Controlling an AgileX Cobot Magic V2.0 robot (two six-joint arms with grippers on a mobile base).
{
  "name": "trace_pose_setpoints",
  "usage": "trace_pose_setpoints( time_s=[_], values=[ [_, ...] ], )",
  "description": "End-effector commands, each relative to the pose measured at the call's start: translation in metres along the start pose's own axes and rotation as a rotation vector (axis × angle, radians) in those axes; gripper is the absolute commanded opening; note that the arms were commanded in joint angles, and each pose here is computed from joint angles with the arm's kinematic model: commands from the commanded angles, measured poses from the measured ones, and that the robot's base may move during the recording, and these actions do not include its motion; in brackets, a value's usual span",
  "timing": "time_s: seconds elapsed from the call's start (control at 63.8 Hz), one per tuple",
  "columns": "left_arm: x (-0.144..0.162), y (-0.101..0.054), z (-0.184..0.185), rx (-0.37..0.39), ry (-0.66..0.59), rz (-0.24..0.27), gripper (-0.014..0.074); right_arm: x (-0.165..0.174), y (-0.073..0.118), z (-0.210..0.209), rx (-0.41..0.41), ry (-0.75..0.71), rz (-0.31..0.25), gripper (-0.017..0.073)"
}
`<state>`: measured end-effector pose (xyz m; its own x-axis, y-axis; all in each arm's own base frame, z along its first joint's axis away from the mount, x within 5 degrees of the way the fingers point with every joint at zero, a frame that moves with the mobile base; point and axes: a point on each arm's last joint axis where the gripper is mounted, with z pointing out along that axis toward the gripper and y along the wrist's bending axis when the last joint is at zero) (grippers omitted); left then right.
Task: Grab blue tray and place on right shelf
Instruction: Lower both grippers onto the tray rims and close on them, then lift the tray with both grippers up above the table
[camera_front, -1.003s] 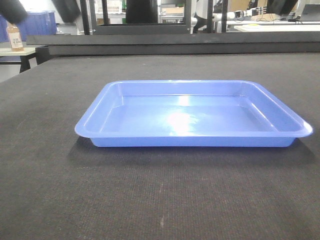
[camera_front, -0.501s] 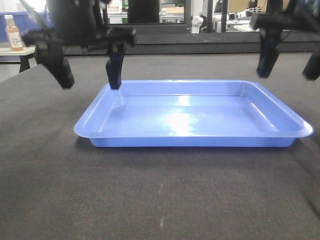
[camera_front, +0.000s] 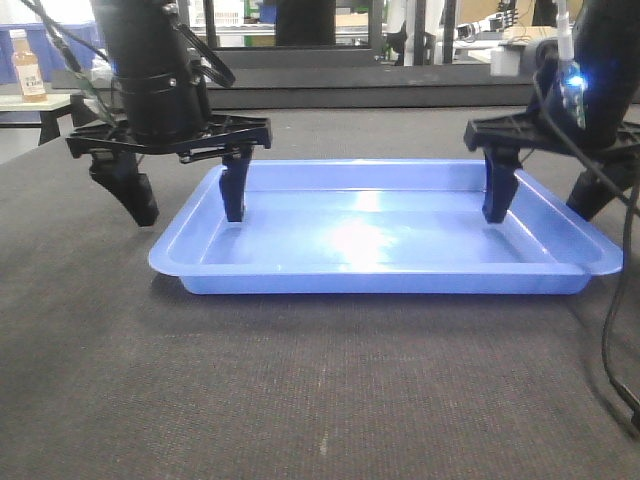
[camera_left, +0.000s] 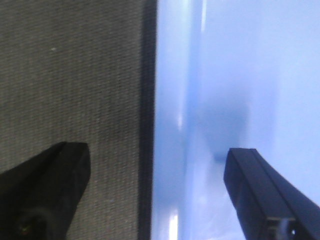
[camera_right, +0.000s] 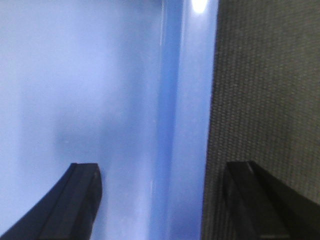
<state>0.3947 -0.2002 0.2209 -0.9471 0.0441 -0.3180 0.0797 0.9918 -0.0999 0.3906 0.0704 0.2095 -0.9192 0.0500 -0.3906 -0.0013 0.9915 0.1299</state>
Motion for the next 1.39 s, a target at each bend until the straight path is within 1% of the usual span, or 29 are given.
trace_pose_setpoints(
  time_s=[0.0, 0.047, 0.063, 0.157, 0.235, 0.313, 0.36, 0.392, 0.439, 0.501, 0.564, 0.627, 0.674, 0.768, 0.83, 0.862, 0.94, 1.05, 1.222, 1.316, 1.379],
  values=[
    [-0.013, -0.003, -0.035, 0.058, -0.124, -0.019, 0.0452, -0.016, 0.004, -0.027, -0.023, -0.123, -0.023, 0.0554],
    [-0.013, -0.003, -0.034, 0.058, -0.125, -0.019, 0.0452, -0.016, 0.004, -0.027, -0.023, -0.127, -0.023, 0.0483],
    [-0.013, -0.003, -0.034, 0.058, -0.125, -0.019, 0.0452, -0.016, 0.004, -0.027, -0.023, -0.127, -0.023, 0.0472],
    [-0.012, -0.003, -0.029, 0.052, -0.11, -0.018, 0.0452, -0.016, 0.004, -0.027, -0.023, -0.127, -0.023, 0.0325],
    [-0.011, -0.003, -0.024, 0.044, -0.089, -0.019, 0.0433, -0.016, 0.004, -0.027, -0.023, -0.125, -0.024, 0.0258],
    [-0.009, -0.002, -0.02, 0.034, -0.067, -0.019, 0.037, -0.015, 0.004, -0.027, -0.021, -0.12, -0.025, 0.0229],
    [-0.008, -0.002, -0.018, 0.029, -0.055, -0.019, 0.03, -0.015, 0.004, -0.027, -0.02, -0.116, -0.026, 0.0207],
    [-0.008, -0.002, -0.018, 0.029, -0.052, -0.02, 0.0272, -0.015, 0.004, -0.027, -0.019, -0.114, -0.026, 0.0181],
    [-0.008, -0.002, -0.018, 0.029, -0.052, -0.02, 0.0201, -0.015, 0.004, -0.027, -0.019, -0.111, -0.026, 0.0142],
    [-0.009, -0.003, -0.019, 0.032, -0.055, -0.021, 0.012, -0.014, 0.003, -0.027, -0.018, -0.105, -0.026, 0.0053],
    [-0.01, -0.003, -0.023, 0.032, -0.052, -0.023, 0.0019, -0.014, 0.003, -0.028, -0.018, -0.102, -0.026, 0.0061],
    [-0.014, -0.004, -0.029, 0.034, -0.057, -0.023, -0.0057, -0.014, 0.004, -0.032, -0.019, -0.105, -0.027, 0.006],
    [-0.016, -0.005, -0.035, 0.03, -0.059, -0.022, -0.0038, -0.014, 0.004, -0.036, -0.019, -0.111, -0.029, 0.006],
    [-0.022, -0.006, -0.05, 0.029, -0.063, -0.021, -0.004, -0.015, 0.005, -0.053, -0.024, -0.146, -0.033, 0.006],
    [-0.025, -0.008, -0.061, 0.026, -0.062, -0.011, -0.004, -0.015, 0.006, -0.07, -0.03, -0.185, -0.037, 0.006],
    [-0.025, -0.01, -0.067, 0.021, -0.056, 0.002, -0.004, -0.015, 0.006, -0.079, -0.033, -0.206, -0.039, 0.006],
    [-0.025, -0.015, -0.081, 0.011, -0.062, 0.064, -0.004, -0.013, 0.007, -0.105, -0.035, -0.257, -0.049, 0.006],
    [-0.02, -0.02, -0.104, -0.005, -0.091, 0.093, -0.0041, -0.006, 0.007, -0.143, -0.04, -0.312, -0.059, 0.006],
    [-0.005, -0.028, -0.149, 0.014, -0.153, 0.132, -0.0048, 0.013, 0.006, -0.192, -0.045, -0.356, -0.071, 0.006],
    [0.003, -0.029, -0.176, 0.024, -0.203, 0.172, -0.0048, 0.028, 0.009, -0.214, -0.047, -0.366, -0.096, 0.006],
    [0.011, -0.028, -0.197, 0.009, -0.244, 0.19, -0.0048, 0.037, 0.012, -0.225, -0.047, -0.367, -0.118, 0.006]
  ],
)
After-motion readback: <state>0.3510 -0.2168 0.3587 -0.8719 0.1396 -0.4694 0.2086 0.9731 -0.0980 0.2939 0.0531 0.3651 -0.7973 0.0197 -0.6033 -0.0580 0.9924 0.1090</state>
